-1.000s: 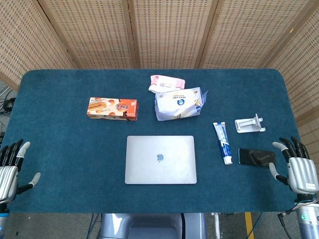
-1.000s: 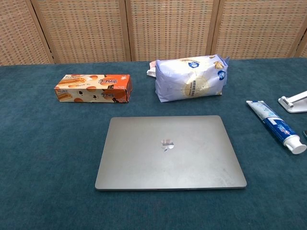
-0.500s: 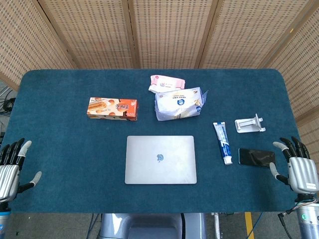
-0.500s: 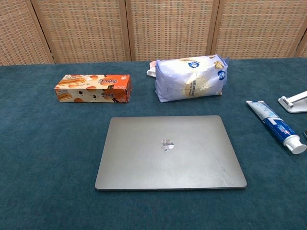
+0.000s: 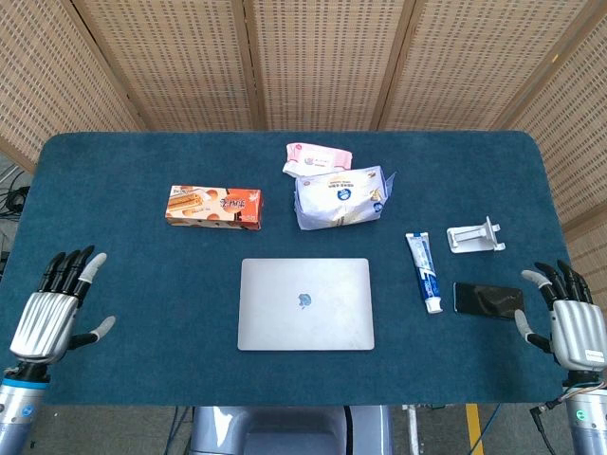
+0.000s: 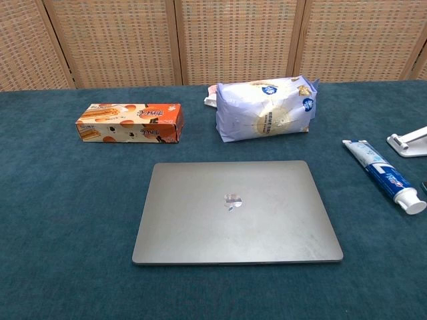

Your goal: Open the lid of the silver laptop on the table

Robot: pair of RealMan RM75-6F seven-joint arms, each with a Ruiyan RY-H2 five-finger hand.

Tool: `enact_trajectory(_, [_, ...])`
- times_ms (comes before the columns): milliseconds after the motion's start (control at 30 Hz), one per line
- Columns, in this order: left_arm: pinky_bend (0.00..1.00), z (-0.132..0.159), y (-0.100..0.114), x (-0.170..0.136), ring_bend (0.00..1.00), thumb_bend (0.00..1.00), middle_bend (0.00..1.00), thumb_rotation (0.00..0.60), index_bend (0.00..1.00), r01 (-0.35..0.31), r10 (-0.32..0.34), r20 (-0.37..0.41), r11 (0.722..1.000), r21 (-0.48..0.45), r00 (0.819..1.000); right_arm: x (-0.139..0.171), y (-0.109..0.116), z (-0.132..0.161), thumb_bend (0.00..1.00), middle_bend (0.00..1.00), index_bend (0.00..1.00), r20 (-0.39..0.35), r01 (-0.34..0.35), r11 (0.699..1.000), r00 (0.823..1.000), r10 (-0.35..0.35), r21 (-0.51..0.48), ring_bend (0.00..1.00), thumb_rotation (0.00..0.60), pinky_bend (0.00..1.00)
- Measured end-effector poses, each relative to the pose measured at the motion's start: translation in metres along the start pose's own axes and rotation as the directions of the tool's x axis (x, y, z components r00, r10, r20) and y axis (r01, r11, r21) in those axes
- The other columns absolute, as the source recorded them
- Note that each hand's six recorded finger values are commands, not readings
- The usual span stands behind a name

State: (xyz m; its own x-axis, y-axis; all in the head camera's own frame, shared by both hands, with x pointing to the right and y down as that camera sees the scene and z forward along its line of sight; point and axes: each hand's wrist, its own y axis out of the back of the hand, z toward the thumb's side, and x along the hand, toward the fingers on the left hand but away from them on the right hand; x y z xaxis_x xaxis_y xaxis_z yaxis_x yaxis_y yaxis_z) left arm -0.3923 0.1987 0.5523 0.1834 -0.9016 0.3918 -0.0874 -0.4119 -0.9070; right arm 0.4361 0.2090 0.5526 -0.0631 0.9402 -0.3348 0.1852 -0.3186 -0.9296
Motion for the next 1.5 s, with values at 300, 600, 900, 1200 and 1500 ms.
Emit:
enact_trajectory(300, [0.0,0.076,-0.011,0.031,0.0,0.16,0.0,0.547,0.0,0.079,-0.079,0.228,0.997,0.011,0.97,0.0,-0.003,0.002,0.41,0.17,0.25,0.004,-0.02,1.0,1.0,0.02,0.002,0.0,0.6,0.1])
enact_trajectory(600, [0.0,0.165,-0.03,0.043,0.0,0.08,0.0,0.547,0.0,0.091,-0.101,0.421,0.995,0.043,0.901,0.003,-0.003,0.001,0.41,0.16,0.25,0.007,-0.021,1.0,1.0,0.021,0.009,0.0,0.6,0.1])
enact_trajectory(900, [0.0,0.229,-0.057,0.048,0.0,0.1,0.0,0.546,0.0,0.104,-0.128,0.51,0.992,0.074,0.851,0.008,0.001,-0.002,0.41,0.17,0.25,0.008,-0.008,1.0,1.0,0.008,0.004,0.0,0.6,0.1])
enact_trajectory(1200, [0.0,0.274,-0.092,0.05,0.0,0.12,0.0,0.546,0.0,0.129,-0.184,0.527,0.982,0.139,0.83,0.011,0.003,-0.006,0.41,0.17,0.25,0.009,-0.004,1.0,1.0,0.004,-0.001,0.0,0.6,0.1])
enact_trajectory(1500, [0.0,0.296,-0.127,0.054,0.0,0.13,0.0,0.546,0.0,0.176,-0.254,0.5,0.964,0.198,0.828,0.015,0.004,-0.011,0.41,0.16,0.25,0.019,-0.002,1.0,1.0,0.002,-0.01,0.0,0.6,0.1])
